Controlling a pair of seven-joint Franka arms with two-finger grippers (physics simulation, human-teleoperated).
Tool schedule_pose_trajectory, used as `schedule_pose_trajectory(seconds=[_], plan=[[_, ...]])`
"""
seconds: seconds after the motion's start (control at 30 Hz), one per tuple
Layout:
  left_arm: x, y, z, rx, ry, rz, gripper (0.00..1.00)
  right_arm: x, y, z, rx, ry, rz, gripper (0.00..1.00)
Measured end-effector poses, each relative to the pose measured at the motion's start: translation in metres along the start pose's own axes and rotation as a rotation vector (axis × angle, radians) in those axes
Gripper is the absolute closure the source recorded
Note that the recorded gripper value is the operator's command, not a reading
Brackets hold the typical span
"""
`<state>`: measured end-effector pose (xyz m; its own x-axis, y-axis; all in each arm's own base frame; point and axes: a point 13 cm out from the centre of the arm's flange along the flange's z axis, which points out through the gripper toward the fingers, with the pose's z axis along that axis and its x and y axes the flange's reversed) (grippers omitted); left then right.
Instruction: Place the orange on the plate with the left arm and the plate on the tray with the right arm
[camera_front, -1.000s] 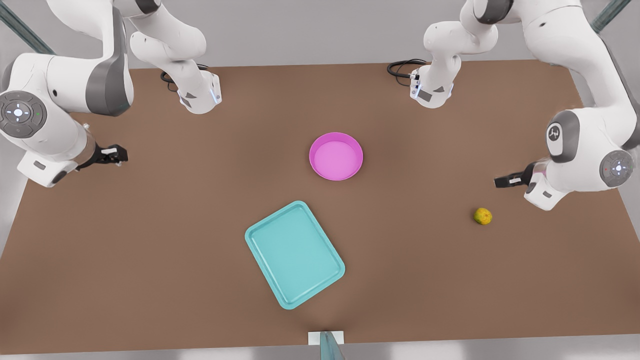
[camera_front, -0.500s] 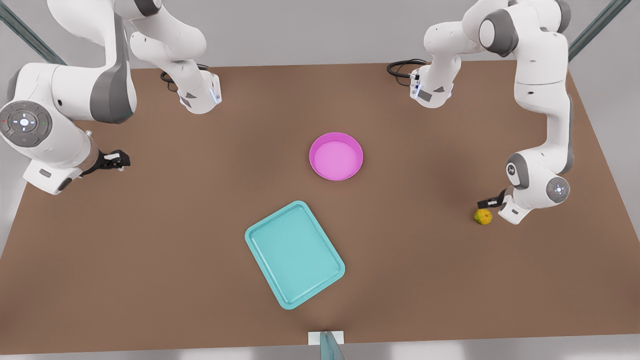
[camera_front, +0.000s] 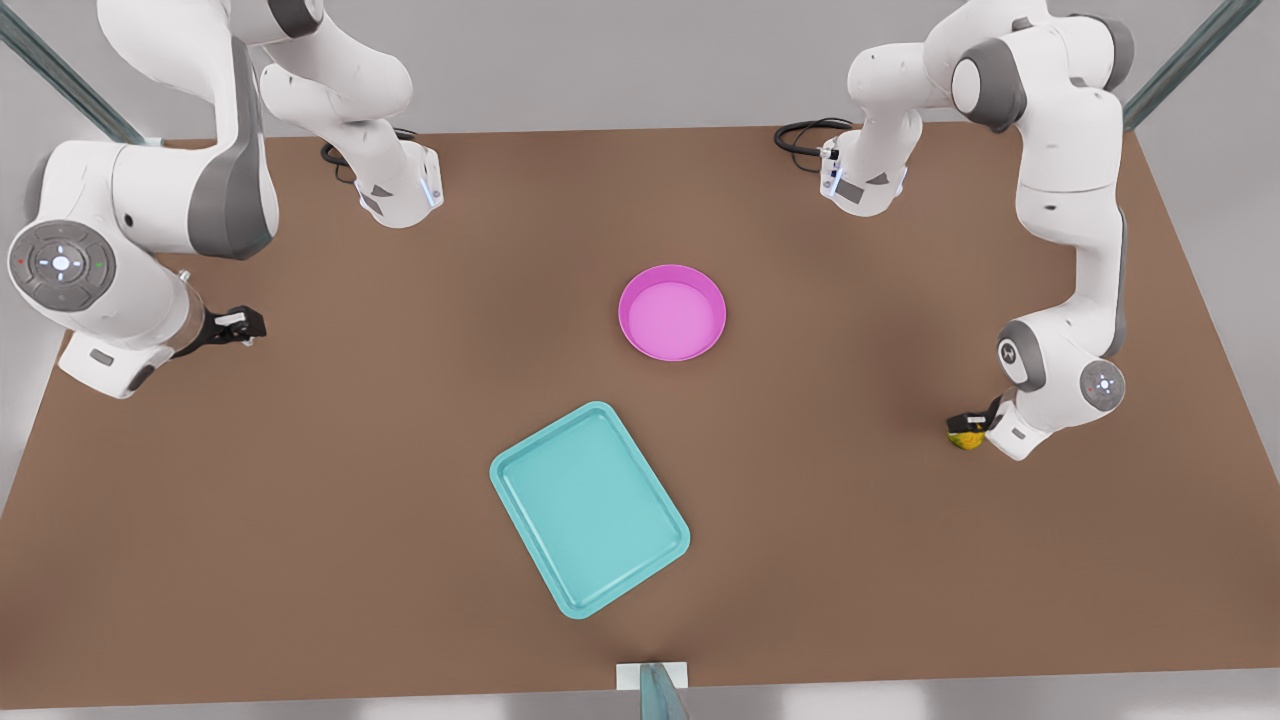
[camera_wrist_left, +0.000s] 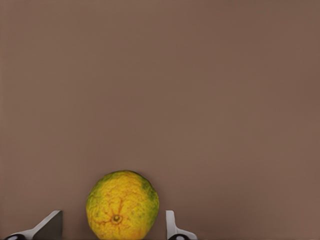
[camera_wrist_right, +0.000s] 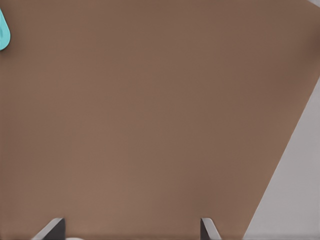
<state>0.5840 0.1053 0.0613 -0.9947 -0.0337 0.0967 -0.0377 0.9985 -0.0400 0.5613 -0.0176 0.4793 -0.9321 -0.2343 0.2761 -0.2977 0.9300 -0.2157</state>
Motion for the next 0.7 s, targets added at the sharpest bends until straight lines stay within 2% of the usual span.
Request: schedule_pose_trajectory(seconds=[0.4,0.43,0.5,0.67,0.7], plan=[[0.000,0.000,0.029,-0.008,0.005,0.055,0.00,-0.002,0.001,0.004,-0.002,0.009,-0.007,0.00],[0.000,-0.001,0.029,-0.008,0.004,0.059,0.04,-0.002,0.001,0.004,-0.002,0.010,-0.007,0.00],[-0.001,-0.001,0.029,-0.009,0.002,0.065,0.17,-0.002,0.001,0.005,-0.002,0.011,-0.009,0.00],[-0.002,-0.002,0.029,-0.009,0.000,0.078,0.18,-0.003,0.001,0.007,-0.003,0.014,-0.011,0.00],[-0.002,-0.002,0.029,-0.010,0.000,0.080,0.24,-0.003,0.001,0.007,-0.003,0.015,-0.011,0.00]])
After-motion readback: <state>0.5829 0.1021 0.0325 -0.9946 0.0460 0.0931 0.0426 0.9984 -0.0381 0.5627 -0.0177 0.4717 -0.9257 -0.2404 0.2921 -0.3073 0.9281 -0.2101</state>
